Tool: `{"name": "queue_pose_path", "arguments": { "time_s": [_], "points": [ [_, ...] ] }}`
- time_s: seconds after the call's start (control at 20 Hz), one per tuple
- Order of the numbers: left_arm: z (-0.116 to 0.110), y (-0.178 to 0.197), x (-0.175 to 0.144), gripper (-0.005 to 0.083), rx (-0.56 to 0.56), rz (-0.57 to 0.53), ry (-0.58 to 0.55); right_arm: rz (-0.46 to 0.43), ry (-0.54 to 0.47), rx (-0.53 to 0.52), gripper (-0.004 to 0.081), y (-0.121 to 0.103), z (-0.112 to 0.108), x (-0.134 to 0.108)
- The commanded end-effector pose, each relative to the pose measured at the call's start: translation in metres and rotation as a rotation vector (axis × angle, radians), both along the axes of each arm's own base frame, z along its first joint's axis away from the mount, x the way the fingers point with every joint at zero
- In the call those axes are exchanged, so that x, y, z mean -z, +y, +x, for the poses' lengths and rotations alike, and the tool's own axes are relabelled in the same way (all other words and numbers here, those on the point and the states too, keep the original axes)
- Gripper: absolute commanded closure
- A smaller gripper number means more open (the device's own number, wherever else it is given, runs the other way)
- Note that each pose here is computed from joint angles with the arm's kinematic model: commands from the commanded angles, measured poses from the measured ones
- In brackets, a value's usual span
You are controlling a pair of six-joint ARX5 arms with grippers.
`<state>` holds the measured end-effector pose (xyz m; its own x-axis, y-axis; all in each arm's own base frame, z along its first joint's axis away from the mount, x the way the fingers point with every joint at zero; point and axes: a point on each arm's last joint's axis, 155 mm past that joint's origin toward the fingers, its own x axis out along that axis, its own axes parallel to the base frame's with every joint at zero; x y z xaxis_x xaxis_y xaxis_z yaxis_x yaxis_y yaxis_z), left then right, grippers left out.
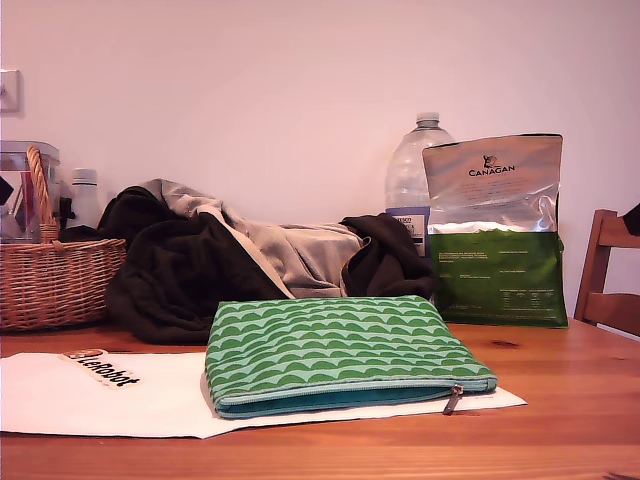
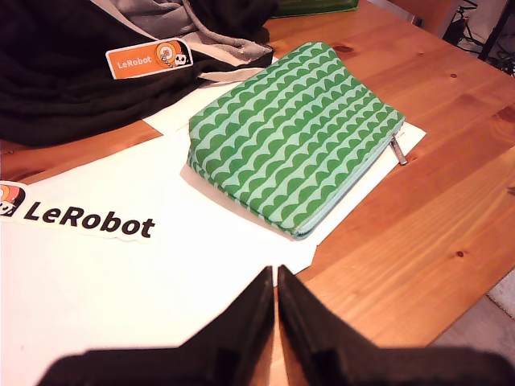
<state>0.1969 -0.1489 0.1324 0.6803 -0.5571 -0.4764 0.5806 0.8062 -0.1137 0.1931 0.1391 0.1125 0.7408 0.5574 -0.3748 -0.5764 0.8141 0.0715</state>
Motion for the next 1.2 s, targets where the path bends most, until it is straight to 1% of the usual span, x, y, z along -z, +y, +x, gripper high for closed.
{"name": "queue_pose_path", "arguments": {
  "time_s": [0.0,0.25,0.4,0.45,0.5,0.6,0.65,0.7,0.8,0.85,1.0,1.05,1.15],
  "points": [
    [0.011,-0.013,-0.032,0.0794,0.03,-0.084,-0.132,-0.056,0.004,0.116,0.078,-0.02,0.01,0.009],
    [0.011,-0.014,-0.032,0.0794,0.032,-0.085,-0.132,-0.054,0.003,0.115,0.078,-0.02,0.01,0.008],
    [0.011,-0.014,-0.035,0.0794,0.054,-0.054,-0.173,-0.034,-0.012,0.098,0.078,-0.016,0.01,0.003],
    [0.011,-0.016,-0.036,0.0794,0.083,-0.015,-0.21,-0.012,-0.028,0.075,0.078,-0.01,0.01,-0.003],
    [0.011,-0.017,-0.034,0.0794,0.123,0.05,-0.254,0.011,-0.046,0.054,0.0781,-0.006,0.01,-0.01],
    [0.01,-0.022,-0.03,0.0794,0.213,0.167,-0.33,0.046,-0.092,0.039,0.0781,0.0,0.012,-0.023],
    [0.009,-0.024,-0.025,0.0792,0.267,0.247,-0.372,0.058,-0.109,0.04,0.0781,0.0,0.013,-0.028],
    [0.007,-0.026,-0.018,0.0783,0.331,0.328,-0.412,0.063,-0.118,0.04,0.078,0.001,0.014,-0.031],
    [0.002,-0.033,-0.004,0.0783,0.512,0.525,-0.54,0.059,-0.115,0.04,0.078,0.0,0.013,-0.03],
    [0.002,-0.036,0.004,0.0783,0.569,0.581,-0.557,0.058,-0.114,0.039,0.078,0.001,0.013,-0.029],
    [0.001,-0.041,0.031,0.0782,0.681,0.66,-0.53,0.05,-0.103,0.039,0.078,0.001,0.014,-0.026],
    [0.003,-0.044,0.038,0.0782,0.713,0.689,-0.537,0.047,-0.098,0.039,0.078,0.001,0.014,-0.025],
    [0.012,-0.048,0.046,0.0782,0.707,0.686,-0.51,0.041,-0.089,0.039,0.078,0.001,0.014,-0.023]
  ]
}}
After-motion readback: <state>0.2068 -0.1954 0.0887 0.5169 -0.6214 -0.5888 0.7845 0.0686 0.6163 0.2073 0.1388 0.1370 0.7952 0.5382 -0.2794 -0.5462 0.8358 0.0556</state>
